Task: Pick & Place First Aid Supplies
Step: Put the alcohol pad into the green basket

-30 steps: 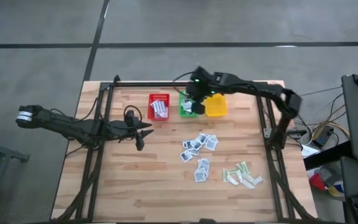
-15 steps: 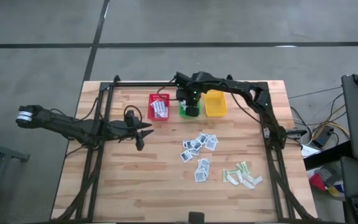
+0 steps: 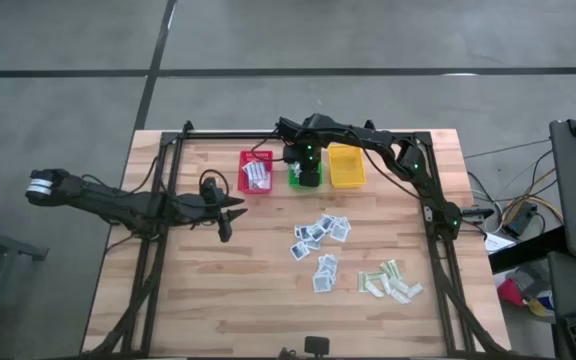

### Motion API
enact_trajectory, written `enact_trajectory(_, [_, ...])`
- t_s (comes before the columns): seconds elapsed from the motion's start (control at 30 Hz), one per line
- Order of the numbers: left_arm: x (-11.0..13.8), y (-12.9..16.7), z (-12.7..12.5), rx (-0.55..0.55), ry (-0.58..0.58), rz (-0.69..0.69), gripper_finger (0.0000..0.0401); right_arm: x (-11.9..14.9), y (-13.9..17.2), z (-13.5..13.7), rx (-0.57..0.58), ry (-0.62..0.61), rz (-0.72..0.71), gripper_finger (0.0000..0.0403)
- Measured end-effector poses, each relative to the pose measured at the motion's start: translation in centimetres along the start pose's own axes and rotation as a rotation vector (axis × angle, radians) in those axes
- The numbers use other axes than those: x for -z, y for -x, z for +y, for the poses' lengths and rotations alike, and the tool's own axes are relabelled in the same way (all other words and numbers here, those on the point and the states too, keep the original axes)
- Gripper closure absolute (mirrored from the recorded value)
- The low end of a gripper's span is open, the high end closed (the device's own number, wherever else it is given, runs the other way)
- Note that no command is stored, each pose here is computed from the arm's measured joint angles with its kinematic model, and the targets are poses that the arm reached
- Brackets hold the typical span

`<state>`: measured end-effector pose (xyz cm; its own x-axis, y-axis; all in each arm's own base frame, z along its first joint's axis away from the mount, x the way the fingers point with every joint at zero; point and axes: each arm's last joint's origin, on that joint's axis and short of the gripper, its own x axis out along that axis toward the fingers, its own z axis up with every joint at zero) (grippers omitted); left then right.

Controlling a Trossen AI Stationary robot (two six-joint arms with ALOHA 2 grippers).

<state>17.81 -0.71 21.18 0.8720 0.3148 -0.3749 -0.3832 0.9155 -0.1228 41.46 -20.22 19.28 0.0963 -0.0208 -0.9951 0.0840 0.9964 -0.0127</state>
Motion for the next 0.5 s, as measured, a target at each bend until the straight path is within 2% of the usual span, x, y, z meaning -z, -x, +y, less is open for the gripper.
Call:
enact_trajectory(0.2, [0.0,0.0,0.0,0.0,-0.001,0.0,0.0268,0.03,0.64,-0.22,0.005,-0.005,-0.016,0.0366])
enact_trajectory(0.5, [-0.02,0.0,-0.01,0.001,0.001,-0.002,0.0268,-0.06,0.54,-0.48,0.014,-0.006,-0.036,0.0262])
